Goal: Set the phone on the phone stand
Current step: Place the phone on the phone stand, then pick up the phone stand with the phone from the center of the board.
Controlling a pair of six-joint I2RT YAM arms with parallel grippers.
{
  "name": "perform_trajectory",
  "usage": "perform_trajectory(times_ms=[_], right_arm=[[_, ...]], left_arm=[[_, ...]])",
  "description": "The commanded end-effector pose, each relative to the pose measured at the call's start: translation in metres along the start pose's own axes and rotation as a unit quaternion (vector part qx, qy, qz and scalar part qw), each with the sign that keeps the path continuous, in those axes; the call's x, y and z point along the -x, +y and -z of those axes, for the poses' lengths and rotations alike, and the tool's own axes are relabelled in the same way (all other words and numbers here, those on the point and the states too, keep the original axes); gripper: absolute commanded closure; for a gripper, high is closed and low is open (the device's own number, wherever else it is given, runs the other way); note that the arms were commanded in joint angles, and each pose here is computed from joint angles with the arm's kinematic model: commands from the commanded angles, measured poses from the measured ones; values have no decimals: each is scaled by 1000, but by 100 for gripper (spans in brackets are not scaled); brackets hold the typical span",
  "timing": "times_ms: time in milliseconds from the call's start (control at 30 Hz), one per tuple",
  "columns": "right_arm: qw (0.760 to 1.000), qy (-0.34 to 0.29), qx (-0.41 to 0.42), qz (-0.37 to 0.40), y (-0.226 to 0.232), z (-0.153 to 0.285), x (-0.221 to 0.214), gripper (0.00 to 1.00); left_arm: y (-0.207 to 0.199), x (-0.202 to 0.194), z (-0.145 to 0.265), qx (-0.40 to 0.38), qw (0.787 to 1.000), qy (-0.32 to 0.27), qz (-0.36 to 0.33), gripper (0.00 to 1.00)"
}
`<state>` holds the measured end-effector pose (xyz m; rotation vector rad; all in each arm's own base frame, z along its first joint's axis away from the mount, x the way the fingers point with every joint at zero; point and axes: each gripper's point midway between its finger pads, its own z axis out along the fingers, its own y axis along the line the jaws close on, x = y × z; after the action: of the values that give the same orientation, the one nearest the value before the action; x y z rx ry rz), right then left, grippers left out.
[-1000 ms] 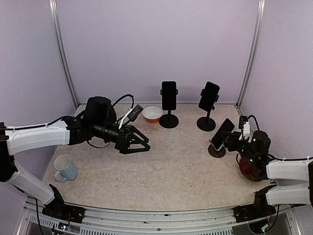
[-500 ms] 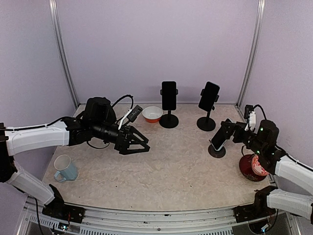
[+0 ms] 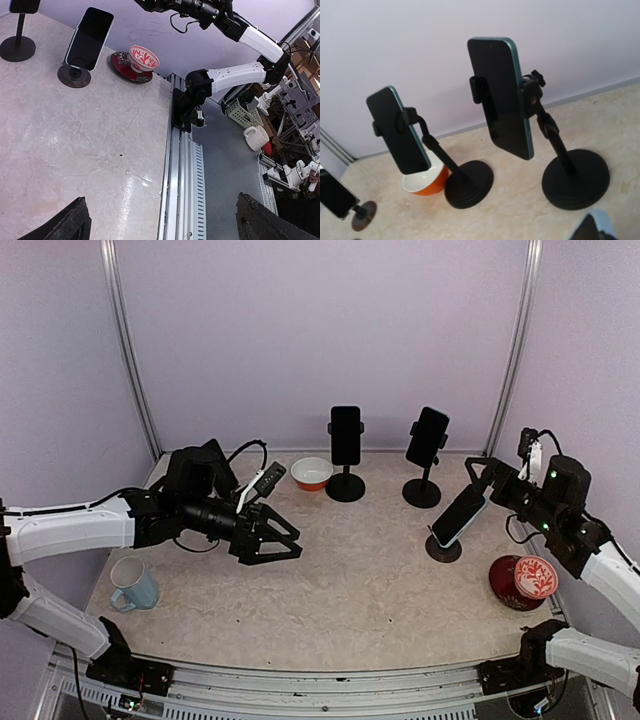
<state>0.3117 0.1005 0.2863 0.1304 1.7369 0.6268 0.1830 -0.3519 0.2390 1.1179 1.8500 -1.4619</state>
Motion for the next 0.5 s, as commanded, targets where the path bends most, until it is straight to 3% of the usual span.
perform_trajectory(times_ms=[0, 200, 467], right_arm=[[999, -3, -5, -38, -3, 12, -2, 0], [991, 82, -68, -78, -23, 5, -32, 0], [981, 93, -85, -146, -42, 14, -70, 0]], left_arm=[[-11, -1, 5, -5, 1000, -18, -16, 1], [-14, -11, 8, -3, 999, -28, -17, 1], [-11, -31, 8, 4, 999, -36, -14, 1]])
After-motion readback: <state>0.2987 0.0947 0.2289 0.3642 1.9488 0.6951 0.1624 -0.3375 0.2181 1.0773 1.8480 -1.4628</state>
